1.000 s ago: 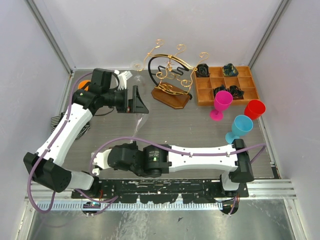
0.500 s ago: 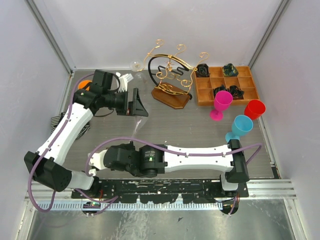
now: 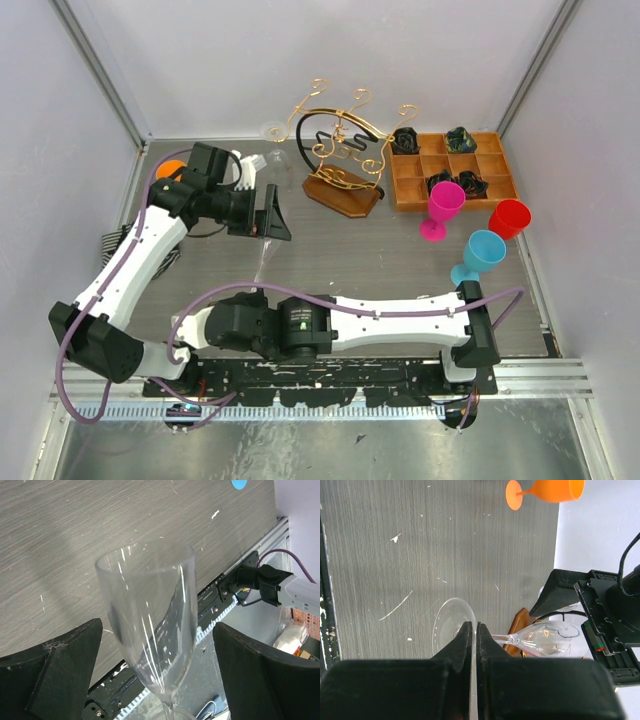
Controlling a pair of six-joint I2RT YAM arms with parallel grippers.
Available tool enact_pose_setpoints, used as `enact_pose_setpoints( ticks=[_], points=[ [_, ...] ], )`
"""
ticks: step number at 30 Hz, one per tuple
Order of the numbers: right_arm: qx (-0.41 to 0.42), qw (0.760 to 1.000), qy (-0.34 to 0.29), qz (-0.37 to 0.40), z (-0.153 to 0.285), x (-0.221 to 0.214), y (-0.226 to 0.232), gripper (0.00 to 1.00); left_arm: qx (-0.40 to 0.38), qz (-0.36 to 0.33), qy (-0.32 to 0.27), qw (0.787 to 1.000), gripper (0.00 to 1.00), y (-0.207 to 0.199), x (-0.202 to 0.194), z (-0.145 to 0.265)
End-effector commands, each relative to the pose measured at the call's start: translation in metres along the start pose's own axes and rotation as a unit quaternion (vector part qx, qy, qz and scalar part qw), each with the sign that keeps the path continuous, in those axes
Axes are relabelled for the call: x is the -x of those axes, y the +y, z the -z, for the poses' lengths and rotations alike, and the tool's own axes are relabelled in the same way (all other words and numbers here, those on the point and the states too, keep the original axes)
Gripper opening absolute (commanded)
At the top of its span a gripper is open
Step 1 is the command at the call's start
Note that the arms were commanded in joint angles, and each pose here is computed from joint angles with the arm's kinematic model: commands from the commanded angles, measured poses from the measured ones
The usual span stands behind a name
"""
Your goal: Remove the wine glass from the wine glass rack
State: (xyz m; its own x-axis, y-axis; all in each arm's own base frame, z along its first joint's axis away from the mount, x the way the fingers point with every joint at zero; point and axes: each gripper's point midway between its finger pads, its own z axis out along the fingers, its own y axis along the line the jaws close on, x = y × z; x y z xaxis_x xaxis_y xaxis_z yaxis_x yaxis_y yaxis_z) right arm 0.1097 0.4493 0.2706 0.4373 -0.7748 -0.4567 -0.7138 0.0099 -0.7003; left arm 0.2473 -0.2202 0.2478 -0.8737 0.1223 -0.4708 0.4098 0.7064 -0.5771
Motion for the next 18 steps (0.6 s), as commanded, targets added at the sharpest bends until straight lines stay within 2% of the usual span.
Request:
enact_pose_setpoints(
  ticks=[1, 6, 9, 14, 17, 18],
  points=[
    [-0.042, 0.998, -0.033, -0.019, 0.018, 0.022, -0.028, 0.01, 0.019, 0.005, -0.007, 1.000, 0.99, 0.006, 0.005, -0.003],
    [-0.045, 0.998, -0.033, -0.011, 0.019, 0.026, -0.024, 0.01, 0.023, 0.015, -0.002, 1.000, 0.97, 0.009, 0.005, -0.008],
    [-0.045, 0.998, -0.033, -0.010, 0.019, 0.026, -0.023, 0.01, 0.018, 0.016, -0.002, 1.000, 0.88, 0.008, 0.005, -0.008],
    [-0.046, 0.998, -0.029, -0.014, 0.019, 0.024, -0.022, 0.01, 0.017, 0.014, -0.012, 1.000, 0.59, 0.006, 0.010, -0.007],
    [-0.058, 0.998, -0.018, -0.026, 0.018, 0.019, -0.023, 0.02, 0.028, 0.012, -0.025, 0.999, 0.53, 0.008, 0.016, -0.005],
    [-0.063, 0.997, -0.014, -0.037, 0.018, 0.017, -0.023, 0.08, 0.033, 0.010, -0.032, 0.999, 0.51, 0.010, 0.018, -0.005]
  ],
)
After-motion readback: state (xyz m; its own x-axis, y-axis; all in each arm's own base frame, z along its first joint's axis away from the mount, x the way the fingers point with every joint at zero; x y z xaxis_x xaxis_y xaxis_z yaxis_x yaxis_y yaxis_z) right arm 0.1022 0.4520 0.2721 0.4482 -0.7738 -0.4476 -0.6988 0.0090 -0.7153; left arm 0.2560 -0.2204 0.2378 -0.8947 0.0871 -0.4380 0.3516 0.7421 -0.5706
